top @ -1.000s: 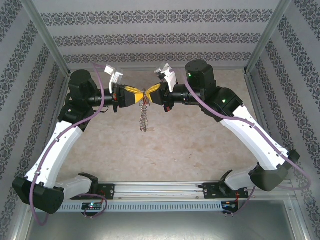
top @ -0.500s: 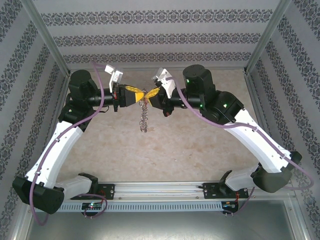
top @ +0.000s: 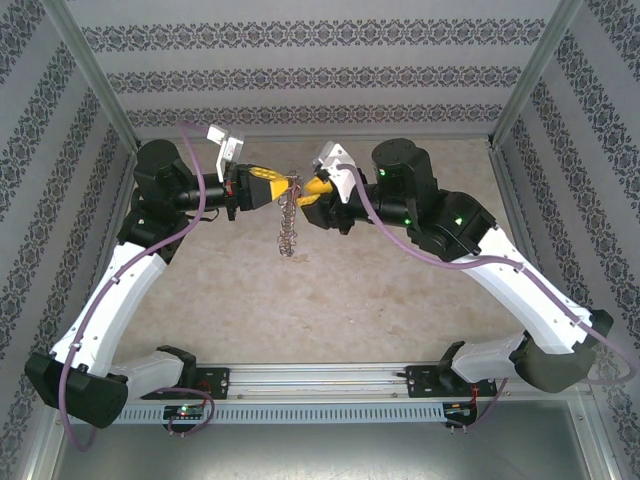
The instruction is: Put the keys on the keyring
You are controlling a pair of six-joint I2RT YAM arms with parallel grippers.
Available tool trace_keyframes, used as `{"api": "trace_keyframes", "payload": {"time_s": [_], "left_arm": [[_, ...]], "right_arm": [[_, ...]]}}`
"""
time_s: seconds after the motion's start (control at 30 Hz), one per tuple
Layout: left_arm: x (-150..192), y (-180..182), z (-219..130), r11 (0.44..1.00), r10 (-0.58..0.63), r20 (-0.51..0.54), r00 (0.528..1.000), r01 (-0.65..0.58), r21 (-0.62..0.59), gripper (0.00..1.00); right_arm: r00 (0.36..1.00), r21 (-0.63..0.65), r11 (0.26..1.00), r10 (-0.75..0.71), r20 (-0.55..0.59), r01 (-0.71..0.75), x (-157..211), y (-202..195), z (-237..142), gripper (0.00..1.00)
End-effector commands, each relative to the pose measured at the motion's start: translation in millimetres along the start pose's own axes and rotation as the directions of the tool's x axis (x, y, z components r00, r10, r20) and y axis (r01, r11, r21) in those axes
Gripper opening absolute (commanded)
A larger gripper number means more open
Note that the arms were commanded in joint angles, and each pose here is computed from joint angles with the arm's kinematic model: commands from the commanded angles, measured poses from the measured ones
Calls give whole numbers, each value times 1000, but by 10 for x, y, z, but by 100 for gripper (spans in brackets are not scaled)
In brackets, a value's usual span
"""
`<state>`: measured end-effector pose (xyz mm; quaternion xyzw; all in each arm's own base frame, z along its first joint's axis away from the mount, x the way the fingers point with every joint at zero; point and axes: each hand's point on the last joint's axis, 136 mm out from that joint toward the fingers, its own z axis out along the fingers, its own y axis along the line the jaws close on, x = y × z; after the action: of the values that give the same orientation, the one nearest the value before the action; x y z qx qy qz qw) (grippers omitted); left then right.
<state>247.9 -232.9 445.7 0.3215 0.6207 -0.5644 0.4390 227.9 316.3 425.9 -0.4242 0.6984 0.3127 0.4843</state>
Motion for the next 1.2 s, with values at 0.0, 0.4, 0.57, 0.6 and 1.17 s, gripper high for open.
{"api": "trace_keyframes", "payload": {"time_s": [0.0,0.4,0.57,0.6,1.17], "left_arm": [[-126,-209,-38,993,109,40,993,-110,35,0],[-195,-338,-53,984,163,35,986,-166,67,0],[-208,-363,-60,983,170,38,985,-173,69,0],[-214,-364,-62,982,173,39,984,-175,69,0],[-314,-393,-39,979,174,66,983,-180,96,0]], "right_arm": [[992,-1,998,61,109,-61,-253,-43,-213,35],[964,-301,936,232,132,-184,-583,143,-120,43],[965,-319,928,238,108,-193,-559,157,-41,40],[965,-313,930,238,108,-194,-552,149,-40,38],[965,-308,925,253,70,-220,-379,145,13,23]]}}
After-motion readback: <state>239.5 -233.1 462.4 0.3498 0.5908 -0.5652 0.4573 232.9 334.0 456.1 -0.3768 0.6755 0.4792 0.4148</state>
